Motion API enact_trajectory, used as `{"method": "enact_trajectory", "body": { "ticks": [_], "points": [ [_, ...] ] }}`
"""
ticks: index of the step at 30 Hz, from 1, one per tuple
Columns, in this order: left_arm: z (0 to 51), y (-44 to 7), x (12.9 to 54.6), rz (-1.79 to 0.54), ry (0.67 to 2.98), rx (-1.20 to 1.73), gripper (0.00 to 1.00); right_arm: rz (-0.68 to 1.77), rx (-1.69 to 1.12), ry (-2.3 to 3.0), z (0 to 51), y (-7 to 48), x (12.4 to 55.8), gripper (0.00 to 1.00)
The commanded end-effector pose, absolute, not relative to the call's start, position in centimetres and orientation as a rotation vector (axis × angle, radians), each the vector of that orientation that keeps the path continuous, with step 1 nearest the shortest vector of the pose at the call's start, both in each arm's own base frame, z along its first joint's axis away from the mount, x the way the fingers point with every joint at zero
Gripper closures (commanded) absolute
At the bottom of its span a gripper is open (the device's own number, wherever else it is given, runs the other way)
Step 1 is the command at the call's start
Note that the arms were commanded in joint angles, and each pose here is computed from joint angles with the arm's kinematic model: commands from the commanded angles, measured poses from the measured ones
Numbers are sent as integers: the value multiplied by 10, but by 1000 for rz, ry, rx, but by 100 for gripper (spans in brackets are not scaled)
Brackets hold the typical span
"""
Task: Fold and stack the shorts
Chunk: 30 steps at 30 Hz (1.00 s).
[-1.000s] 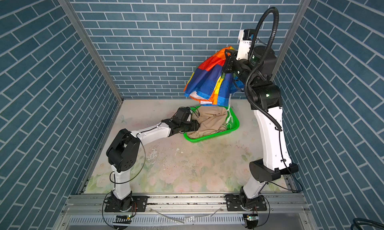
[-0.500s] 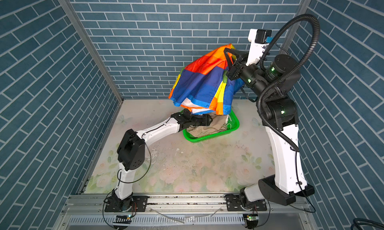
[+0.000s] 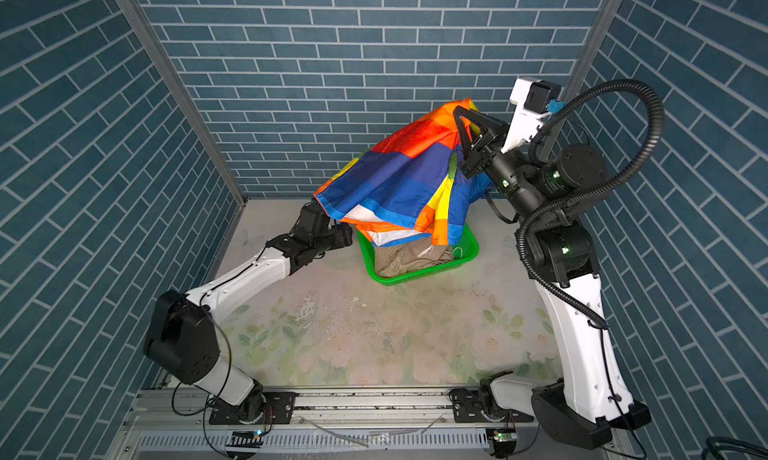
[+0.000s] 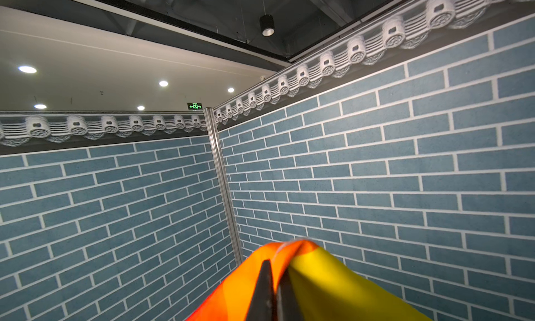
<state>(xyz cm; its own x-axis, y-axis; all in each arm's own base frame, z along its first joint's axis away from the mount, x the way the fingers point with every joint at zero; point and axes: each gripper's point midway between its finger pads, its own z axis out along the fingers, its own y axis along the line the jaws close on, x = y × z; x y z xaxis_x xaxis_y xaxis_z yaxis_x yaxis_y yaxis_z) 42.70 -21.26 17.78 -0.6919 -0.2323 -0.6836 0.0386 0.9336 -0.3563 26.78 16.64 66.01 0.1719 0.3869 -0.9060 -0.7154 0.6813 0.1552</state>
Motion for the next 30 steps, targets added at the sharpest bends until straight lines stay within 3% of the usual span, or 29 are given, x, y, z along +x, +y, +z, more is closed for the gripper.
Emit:
{"method": "enact_trajectory", "body": {
  "ticks": [1,4,9,11,17,22,24,27,28,30],
  "points": [
    [154,-243,431,-587,2345,-130,21,817,-326,1051,682,157,246,100],
    [136,-266,435,-656,2370,-129,26,804,-323,1073,678,157,248,100],
    [123,-328,429,-766,2393,-55,57,805,-316,1111,671,158,254,100],
    [119,-361,423,-815,2413,-9,64,808,-307,1117,670,158,256,100],
    [123,-436,411,-946,2421,44,67,815,-308,1162,663,162,263,100],
    [122,-444,411,-912,2438,13,81,796,-293,1197,653,161,271,100],
    [126,-446,411,-932,2426,11,79,788,-285,1218,648,162,277,100],
    [135,-450,408,-979,2412,33,44,800,-276,1253,638,166,287,100],
    [139,-449,407,-986,2404,32,38,806,-279,1261,635,168,290,100],
    [150,-442,405,-991,2379,32,35,823,-284,1284,630,174,297,100]
  ]
}}
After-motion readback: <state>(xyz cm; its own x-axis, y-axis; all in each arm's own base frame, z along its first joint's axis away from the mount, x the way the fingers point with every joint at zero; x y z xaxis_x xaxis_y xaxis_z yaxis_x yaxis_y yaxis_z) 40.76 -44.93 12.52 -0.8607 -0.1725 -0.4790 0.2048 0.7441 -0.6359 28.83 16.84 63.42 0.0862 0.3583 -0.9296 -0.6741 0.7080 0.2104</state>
